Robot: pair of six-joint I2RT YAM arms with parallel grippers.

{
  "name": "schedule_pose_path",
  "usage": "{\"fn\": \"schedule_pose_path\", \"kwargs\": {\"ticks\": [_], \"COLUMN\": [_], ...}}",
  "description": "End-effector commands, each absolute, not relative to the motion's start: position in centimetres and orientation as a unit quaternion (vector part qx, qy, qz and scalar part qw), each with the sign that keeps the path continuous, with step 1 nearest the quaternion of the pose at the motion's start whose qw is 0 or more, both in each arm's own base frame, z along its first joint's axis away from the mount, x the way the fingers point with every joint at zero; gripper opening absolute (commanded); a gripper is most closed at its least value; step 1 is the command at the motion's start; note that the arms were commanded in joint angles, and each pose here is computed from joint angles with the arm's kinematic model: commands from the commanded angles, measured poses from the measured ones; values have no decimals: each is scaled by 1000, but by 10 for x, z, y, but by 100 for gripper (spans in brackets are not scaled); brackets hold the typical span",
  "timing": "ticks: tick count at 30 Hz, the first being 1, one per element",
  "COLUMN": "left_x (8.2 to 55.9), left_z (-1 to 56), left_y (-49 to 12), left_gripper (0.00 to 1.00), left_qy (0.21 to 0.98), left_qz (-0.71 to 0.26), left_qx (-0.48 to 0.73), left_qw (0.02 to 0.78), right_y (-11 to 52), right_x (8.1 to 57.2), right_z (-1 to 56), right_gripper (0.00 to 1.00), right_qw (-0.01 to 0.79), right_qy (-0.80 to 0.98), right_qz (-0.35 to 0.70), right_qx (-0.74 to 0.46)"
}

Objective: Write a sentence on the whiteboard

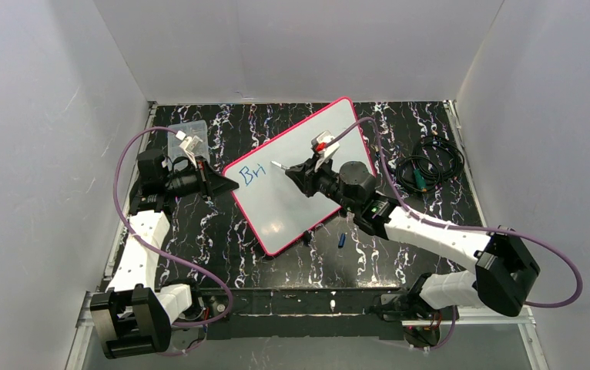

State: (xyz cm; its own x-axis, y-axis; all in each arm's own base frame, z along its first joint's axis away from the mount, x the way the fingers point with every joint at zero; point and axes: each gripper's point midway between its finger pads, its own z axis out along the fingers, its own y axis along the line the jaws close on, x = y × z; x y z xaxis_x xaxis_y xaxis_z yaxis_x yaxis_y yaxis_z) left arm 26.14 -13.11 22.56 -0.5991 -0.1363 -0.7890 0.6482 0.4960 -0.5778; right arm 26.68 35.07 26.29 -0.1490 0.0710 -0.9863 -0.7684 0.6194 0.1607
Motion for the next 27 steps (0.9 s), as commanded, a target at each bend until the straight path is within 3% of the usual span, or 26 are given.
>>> {"fn": "schedule_pose_path", "kwargs": {"ticks": [1,27], "left_x": [261,262], "left_z": [239,240], "left_y": [-131,-132], "left_gripper": [0,0], "left_qy": [744,744], "left_qz": [-462,-464], "left_qx": [197,198], "left_qw": [440,439], "right_y": [357,359], "right_x": [272,264], "right_z": [275,239], "right_gripper": [1,1], "right_qw": [614,581], "right_qy": [653,681], "right_qz": [363,352], "right_qx": [-253,-273]}}
